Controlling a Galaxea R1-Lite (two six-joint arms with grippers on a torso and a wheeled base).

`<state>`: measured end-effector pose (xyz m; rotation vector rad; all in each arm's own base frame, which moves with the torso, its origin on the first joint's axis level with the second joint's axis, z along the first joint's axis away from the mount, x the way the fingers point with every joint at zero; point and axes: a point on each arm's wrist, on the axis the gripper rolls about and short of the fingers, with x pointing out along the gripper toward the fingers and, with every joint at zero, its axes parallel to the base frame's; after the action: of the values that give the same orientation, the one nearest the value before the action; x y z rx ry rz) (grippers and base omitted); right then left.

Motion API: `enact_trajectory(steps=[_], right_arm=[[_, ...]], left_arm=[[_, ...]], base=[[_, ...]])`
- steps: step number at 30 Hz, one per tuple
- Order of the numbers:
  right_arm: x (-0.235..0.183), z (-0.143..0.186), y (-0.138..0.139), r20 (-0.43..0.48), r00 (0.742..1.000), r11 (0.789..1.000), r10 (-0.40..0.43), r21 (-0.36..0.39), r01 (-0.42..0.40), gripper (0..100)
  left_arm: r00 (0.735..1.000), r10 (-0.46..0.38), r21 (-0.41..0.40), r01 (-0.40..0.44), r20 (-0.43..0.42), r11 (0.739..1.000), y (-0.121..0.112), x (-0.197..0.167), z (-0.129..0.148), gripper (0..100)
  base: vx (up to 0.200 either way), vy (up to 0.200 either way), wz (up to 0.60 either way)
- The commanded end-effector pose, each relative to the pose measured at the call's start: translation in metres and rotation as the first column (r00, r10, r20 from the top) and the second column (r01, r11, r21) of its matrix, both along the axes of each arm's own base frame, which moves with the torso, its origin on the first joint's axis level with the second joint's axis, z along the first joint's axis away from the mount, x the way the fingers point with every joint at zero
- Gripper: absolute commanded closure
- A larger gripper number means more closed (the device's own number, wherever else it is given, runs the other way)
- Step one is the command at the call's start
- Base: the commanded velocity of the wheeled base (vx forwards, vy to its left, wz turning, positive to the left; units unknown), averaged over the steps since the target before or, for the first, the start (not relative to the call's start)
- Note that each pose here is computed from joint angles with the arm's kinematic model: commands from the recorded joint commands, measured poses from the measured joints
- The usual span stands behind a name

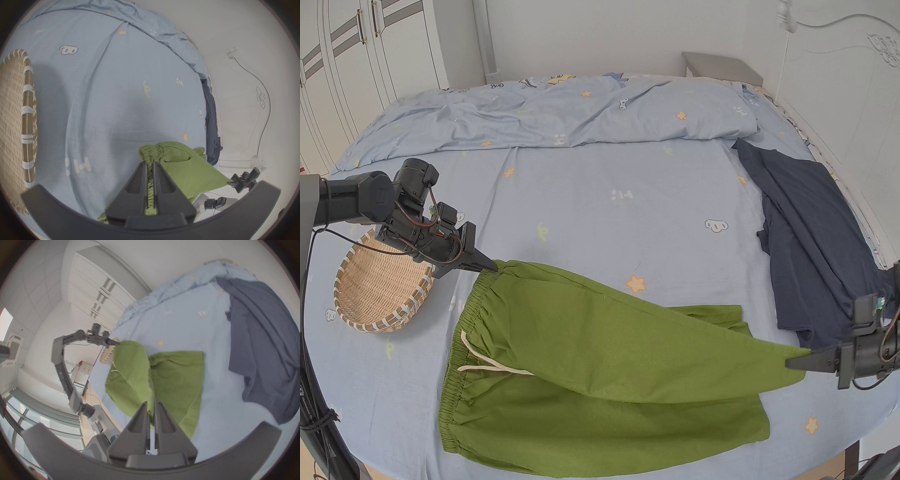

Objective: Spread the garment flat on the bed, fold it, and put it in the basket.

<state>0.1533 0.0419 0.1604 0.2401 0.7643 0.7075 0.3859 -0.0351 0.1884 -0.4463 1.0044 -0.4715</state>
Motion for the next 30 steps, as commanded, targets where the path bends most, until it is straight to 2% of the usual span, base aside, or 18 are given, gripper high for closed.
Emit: enact_trajectory(steps=[1, 7, 11, 20, 26, 30], right_arm=[[-0.038, 0.064, 0.0, 0.237, 0.97, 0.997, 0.05, 0.045, -0.062, 100], [-0.041, 0.071, 0.004, 0.24, 0.967, 0.995, 0.081, 0.045, -0.094, 100], [-0.032, 0.068, 0.005, 0.218, 0.973, 0.996, 0.073, 0.041, -0.084, 100], [0.044, 0.054, 0.01, 0.196, 0.981, 0.999, 0.001, 0.036, -0.009, 100], [0.093, 0.062, 0.012, 0.206, 0.978, 0.999, -0.027, 0.038, 0.02, 100], [0.128, 0.079, 0.013, 0.253, 0.966, 0.998, -0.046, 0.049, 0.035, 100]], left_arm=[[1.0, 0.011, -0.001, -0.011, 0.017, 1.0, 0.004, -0.005, 0.008, 100], [1.0, 0.013, -0.004, -0.012, 0.025, 1.0, 0.005, -0.008, 0.012, 100], [0.999, 0.022, -0.006, -0.022, 0.031, 1.0, 0.008, -0.01, 0.015, 100], [0.995, 0.061, -0.007, -0.061, 0.074, 0.998, 0.021, -0.019, 0.019, 100], [0.985, 0.089, -0.004, -0.09, 0.147, 0.996, 0.03, -0.016, 0.012, 100], [0.974, 0.11, -0.009, -0.11, 0.199, 0.994, 0.038, -0.013, 0.008, 100]], base=[[0.0, 0.0, 0.0], [0.0, 0.0, 0.0], [0.0, 0.0, 0.0], [0.0, 0.0, 0.0], [0.0, 0.0, 0.0], [0.0, 0.0, 0.0]])
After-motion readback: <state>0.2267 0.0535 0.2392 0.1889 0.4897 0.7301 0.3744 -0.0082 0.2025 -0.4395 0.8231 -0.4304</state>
